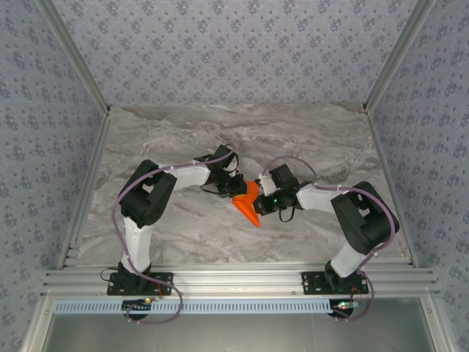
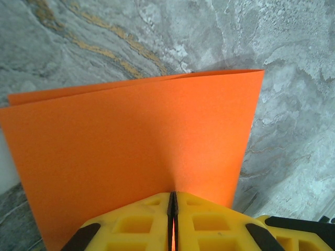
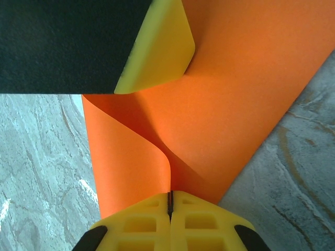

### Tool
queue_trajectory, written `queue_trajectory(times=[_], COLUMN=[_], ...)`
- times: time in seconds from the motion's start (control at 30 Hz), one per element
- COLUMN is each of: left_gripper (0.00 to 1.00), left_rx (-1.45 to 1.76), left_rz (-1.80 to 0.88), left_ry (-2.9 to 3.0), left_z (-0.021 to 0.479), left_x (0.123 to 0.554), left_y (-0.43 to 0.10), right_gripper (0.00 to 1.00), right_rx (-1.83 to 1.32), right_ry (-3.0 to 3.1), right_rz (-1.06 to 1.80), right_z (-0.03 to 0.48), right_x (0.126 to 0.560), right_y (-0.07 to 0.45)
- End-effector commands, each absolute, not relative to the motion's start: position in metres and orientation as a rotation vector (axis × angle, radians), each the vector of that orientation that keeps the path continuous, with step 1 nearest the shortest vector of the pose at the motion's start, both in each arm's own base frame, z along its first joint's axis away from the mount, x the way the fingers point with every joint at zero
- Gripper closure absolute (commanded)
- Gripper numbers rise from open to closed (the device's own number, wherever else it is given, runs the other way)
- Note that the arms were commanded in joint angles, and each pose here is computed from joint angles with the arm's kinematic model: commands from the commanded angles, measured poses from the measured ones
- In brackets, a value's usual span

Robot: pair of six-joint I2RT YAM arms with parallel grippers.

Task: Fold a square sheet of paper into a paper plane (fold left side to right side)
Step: Third fold the triangle at the center of the table.

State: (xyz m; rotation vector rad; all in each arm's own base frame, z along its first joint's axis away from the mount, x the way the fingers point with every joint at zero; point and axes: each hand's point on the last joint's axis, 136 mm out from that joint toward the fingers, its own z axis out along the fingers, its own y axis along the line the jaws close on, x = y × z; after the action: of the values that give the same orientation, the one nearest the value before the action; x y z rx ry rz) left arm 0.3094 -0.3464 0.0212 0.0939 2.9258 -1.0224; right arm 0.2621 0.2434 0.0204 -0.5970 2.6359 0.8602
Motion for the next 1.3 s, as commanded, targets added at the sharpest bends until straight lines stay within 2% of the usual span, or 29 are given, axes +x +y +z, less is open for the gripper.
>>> queue_trajectory(times=[0.0,0.77,1.27], left_gripper=[0.89,0.90,0.90], left_rx=[0.108,0.100,0.109], left_rz=[-0.946,-0.938,-0.941], left_ry=[2.987,2.993,2.989], left_z=[0.006,0.004,0.006], left_x=[0.300,0.299,0.299], left_y=[-0.341,-0.339,-0.341], right_gripper=[0.97,0.97,0.97], right_rx=[-0.560,-0.567,-0.565], right_ry=[2.719,2.665,2.693], right_rz=[0.827,0.912,0.861], right_z=[0.006,0.025,0.016], right_x=[0.252,0.247,0.255], right_y=[0.232,0.244,0.243])
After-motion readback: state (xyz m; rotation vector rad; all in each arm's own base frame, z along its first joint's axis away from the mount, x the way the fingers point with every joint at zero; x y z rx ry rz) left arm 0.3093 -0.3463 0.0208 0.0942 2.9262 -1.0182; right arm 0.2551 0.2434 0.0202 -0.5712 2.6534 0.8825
